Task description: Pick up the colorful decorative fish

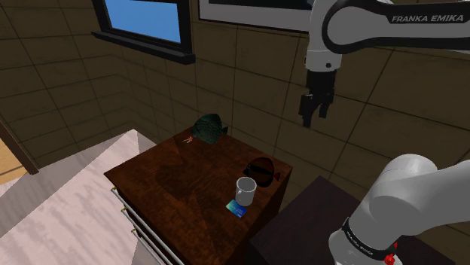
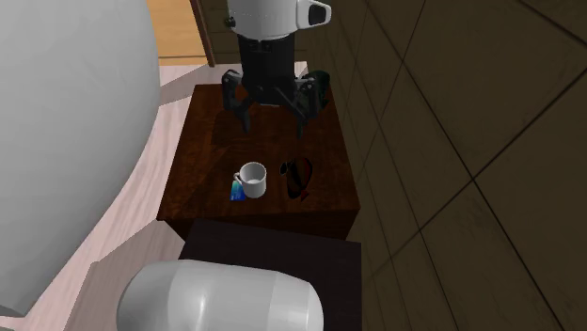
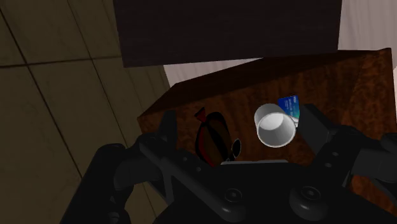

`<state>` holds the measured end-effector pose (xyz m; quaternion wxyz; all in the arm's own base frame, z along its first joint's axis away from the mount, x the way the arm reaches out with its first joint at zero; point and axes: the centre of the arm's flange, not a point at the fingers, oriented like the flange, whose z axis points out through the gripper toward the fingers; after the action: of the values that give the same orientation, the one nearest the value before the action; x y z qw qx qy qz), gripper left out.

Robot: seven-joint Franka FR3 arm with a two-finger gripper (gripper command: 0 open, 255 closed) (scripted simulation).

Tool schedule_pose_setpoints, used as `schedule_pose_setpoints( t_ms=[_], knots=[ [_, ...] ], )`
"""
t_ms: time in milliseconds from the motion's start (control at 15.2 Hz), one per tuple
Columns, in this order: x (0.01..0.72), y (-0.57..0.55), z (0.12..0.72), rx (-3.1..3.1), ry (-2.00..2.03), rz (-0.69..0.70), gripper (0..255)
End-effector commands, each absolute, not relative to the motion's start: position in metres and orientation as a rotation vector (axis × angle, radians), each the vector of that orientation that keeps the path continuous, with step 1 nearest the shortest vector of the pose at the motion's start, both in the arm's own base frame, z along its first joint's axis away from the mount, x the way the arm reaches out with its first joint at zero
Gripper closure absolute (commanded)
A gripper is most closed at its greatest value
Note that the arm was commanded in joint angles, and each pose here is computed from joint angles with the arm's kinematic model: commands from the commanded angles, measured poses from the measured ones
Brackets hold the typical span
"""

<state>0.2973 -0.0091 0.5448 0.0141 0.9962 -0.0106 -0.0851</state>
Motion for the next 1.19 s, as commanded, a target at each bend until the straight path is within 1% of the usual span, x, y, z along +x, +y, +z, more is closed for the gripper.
schedule_pose_setpoints(
  t_ms=[0, 1122],
  knots=[
    [0.297, -0.009, 0.545, 3.102, -0.033, -0.265, 0],
    [0.411, 0.038, 0.353, 3.004, -0.073, -0.258, 0]
  ],
)
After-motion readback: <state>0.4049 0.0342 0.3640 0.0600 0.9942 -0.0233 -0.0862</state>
